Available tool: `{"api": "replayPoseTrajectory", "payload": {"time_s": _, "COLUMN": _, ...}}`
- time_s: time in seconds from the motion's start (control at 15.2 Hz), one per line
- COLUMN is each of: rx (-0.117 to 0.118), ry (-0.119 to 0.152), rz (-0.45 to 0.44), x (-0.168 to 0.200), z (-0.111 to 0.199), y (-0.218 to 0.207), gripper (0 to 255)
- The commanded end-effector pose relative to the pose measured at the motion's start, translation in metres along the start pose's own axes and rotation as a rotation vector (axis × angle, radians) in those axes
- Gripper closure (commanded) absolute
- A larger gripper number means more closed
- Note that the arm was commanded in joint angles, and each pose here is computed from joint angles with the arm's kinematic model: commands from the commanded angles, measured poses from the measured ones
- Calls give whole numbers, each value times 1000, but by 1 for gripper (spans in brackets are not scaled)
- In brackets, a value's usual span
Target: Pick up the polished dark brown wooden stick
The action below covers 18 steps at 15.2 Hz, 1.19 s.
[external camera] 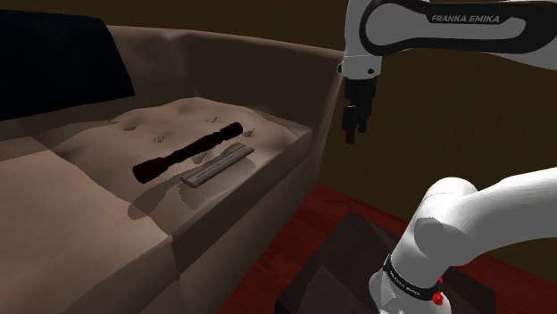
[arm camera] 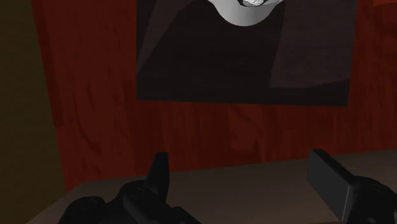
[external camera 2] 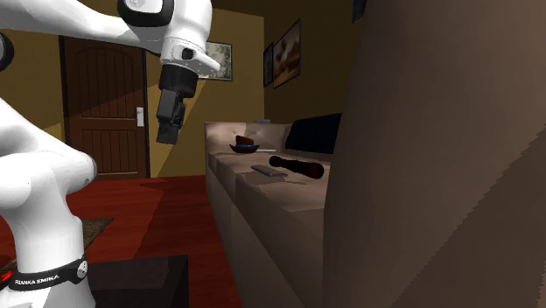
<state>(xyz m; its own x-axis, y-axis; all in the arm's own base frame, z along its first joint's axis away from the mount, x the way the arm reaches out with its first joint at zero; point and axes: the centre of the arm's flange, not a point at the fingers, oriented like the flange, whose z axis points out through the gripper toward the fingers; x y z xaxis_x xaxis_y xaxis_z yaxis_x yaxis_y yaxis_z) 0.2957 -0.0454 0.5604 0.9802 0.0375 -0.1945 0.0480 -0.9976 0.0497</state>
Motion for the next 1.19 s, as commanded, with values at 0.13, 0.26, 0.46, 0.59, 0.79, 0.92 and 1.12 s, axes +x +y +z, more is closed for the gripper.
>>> {"api": "replayPoseTrajectory", "payload": {"time_s": 0.13, "rx": 7, "ry": 8, "rz": 73, "x": 7, "z": 1, "y": -24, "gripper": 0}}
{"api": "replayPoseTrajectory", "payload": {"time_s": 0.26, "rx": 13, "ry": 16, "rz": 146, "x": 16, "z": 1, "y": -48, "gripper": 0}}
{"api": "replayPoseTrajectory", "payload": {"time_s": 0.46, "rx": 23, "ry": 28, "rz": 256, "x": 32, "z": 1, "y": -81, "gripper": 0}}
{"api": "replayPoseTrajectory", "payload": {"time_s": 0.59, "rx": 30, "ry": 36, "rz": 329, "x": 45, "z": 1, "y": -103, "gripper": 0}}
{"api": "replayPoseTrajectory", "payload": {"time_s": 0.79, "rx": 40, "ry": 48, "rz": 439, "x": 67, "z": 1, "y": -133, "gripper": 0}}
{"api": "replayPoseTrajectory", "payload": {"time_s": 0.92, "rx": 47, "ry": 57, "rz": 512, "x": 84, "z": 0, "y": -152, "gripper": 0}}
{"api": "replayPoseTrajectory", "payload": {"time_s": 1.12, "rx": 57, "ry": 69, "rz": 622, "x": 111, "z": -2, "y": -178, "gripper": 0}}
